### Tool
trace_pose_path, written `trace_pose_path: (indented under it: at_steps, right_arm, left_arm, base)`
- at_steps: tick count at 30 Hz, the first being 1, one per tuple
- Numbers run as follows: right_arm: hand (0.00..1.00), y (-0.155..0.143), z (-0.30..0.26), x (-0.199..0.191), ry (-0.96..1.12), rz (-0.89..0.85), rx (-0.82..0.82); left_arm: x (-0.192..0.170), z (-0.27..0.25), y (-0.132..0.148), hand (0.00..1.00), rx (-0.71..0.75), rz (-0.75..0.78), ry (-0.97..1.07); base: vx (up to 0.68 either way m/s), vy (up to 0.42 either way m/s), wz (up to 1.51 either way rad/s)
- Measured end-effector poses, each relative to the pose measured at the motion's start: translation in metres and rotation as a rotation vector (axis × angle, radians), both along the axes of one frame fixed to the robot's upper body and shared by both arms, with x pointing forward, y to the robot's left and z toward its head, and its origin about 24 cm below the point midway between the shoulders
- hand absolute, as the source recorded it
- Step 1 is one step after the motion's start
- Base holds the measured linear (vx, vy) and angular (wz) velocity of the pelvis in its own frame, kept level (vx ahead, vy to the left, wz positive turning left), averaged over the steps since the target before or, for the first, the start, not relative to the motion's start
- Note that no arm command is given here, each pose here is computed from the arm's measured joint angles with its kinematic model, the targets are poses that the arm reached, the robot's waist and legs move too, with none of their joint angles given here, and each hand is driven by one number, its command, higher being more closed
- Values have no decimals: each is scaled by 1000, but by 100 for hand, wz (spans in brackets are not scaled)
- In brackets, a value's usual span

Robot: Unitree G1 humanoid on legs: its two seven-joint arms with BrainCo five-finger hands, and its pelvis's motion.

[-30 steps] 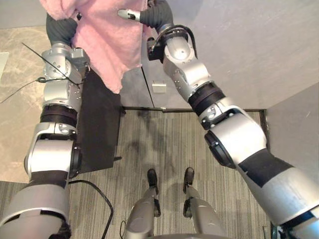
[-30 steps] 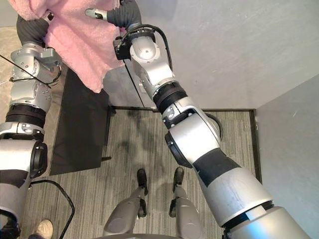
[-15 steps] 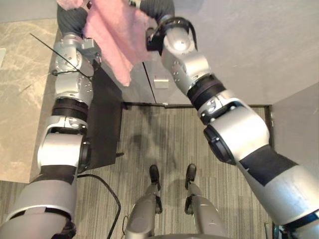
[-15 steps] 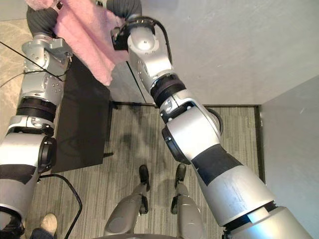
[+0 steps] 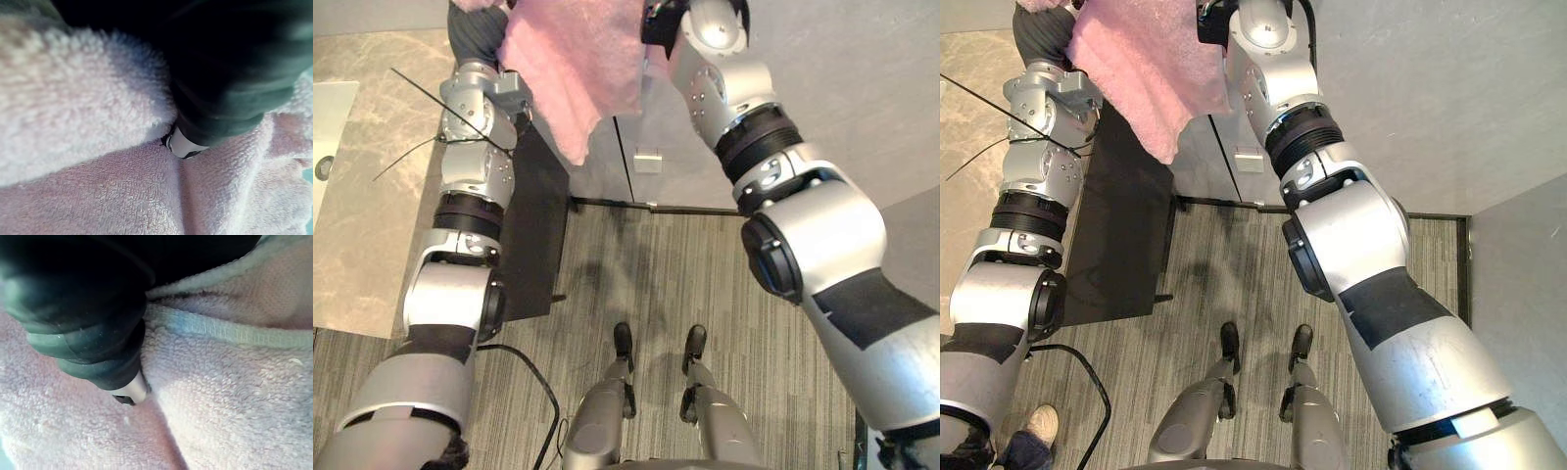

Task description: Organize washtable

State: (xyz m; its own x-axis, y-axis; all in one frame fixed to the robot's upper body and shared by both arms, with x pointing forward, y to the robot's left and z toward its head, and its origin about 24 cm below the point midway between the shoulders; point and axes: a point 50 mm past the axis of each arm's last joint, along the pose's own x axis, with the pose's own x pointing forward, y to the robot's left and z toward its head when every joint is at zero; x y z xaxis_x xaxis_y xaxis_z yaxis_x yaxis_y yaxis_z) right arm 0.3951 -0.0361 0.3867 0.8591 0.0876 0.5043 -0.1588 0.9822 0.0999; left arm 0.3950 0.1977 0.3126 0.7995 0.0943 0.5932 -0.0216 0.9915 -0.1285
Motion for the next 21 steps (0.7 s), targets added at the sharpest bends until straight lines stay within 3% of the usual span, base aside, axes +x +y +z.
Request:
trace_pose_path:
  at_steps: [20,21]
  right_arm:
    - [100,-7,-1,3,34,40,28]
    - [0,-6,-4,4,42,40,26]
  left_arm:
    - [1,-13,1,100,27,-27,28]
    - [1,-14,2,100,26,-24,35]
  base:
    - [36,18,-4]
    - [33,18,-1]
